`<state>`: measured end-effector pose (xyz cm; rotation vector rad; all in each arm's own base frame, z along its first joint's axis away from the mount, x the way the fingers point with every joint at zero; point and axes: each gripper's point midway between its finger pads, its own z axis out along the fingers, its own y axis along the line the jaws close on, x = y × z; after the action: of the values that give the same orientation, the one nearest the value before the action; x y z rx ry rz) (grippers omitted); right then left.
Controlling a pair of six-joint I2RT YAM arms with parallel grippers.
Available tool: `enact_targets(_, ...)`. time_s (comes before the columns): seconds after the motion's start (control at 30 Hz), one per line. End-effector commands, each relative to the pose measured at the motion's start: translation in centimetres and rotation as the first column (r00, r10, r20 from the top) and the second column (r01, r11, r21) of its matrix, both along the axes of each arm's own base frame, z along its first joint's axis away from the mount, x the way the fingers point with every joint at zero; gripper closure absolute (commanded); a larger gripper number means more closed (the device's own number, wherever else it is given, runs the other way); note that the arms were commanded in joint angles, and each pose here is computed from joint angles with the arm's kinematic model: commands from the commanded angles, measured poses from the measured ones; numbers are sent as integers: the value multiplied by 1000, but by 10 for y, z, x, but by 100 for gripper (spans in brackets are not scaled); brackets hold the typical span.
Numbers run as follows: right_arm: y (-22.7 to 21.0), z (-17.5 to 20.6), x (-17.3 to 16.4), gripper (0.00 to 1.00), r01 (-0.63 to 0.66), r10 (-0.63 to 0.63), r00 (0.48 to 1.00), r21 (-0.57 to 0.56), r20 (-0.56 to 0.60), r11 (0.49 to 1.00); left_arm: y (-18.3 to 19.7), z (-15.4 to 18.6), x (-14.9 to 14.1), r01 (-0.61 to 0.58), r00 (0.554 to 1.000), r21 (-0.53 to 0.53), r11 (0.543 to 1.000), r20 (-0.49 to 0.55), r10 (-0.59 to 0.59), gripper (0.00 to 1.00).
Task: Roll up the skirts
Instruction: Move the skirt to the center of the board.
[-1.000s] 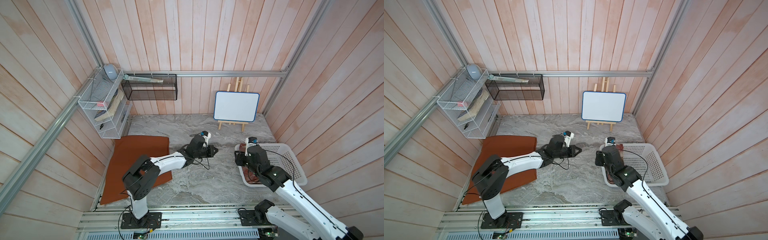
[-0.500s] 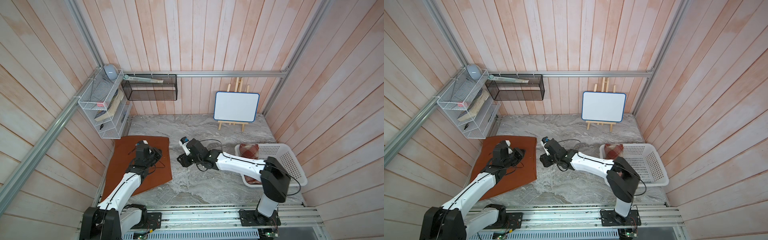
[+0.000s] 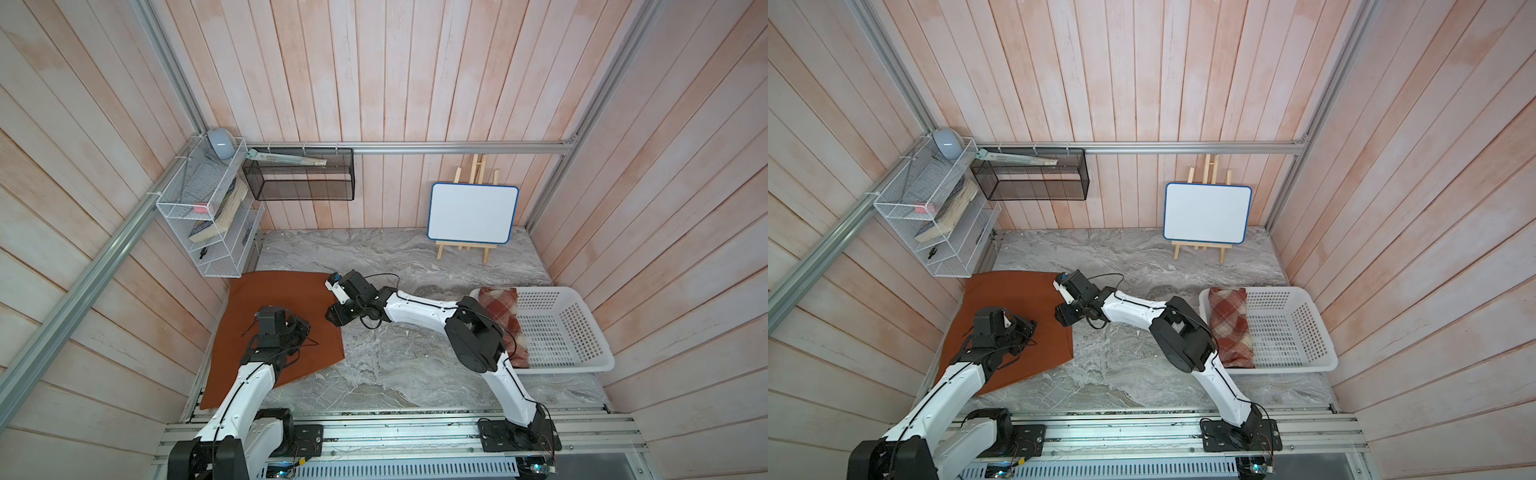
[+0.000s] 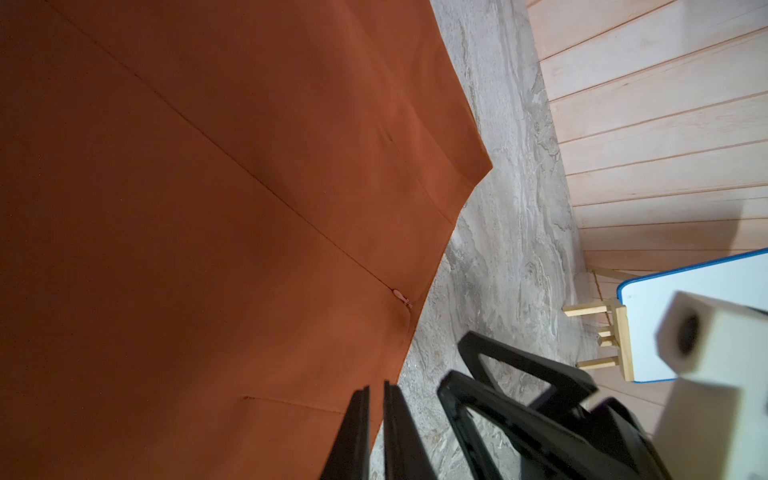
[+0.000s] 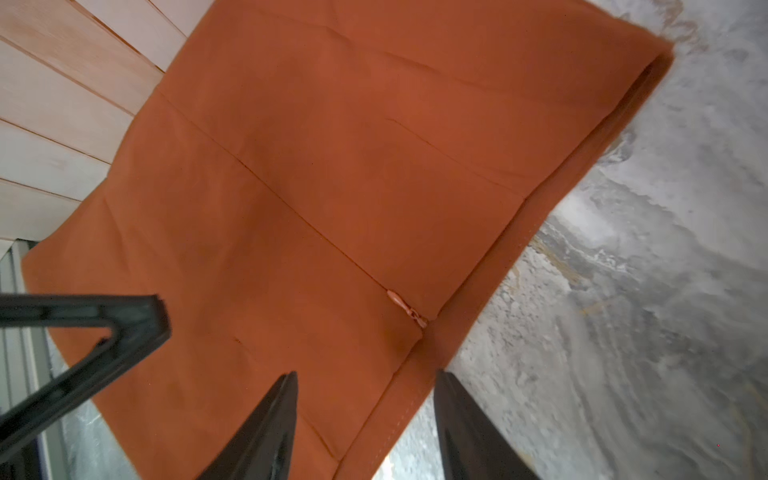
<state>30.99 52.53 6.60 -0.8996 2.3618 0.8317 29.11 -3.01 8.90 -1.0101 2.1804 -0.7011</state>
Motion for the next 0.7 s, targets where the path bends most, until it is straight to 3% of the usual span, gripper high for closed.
enact_targets(0.0,-10,-20,6,44,20,-22,999,-61,-26,998,0,-2,-3,10,1000,-3,1000,0,-10,88)
enact_targets(0.37,-5,-31,-3,50,-10,9,995,-6,-96,1000,-3,-8,0,20,1000,-14,1000,-3,-20,88)
enact_targets(0.67,-37,-52,14,43,147,-158,985,-163,-62,976,1,-25,-5,-2,999,-9,1000,-48,2,88)
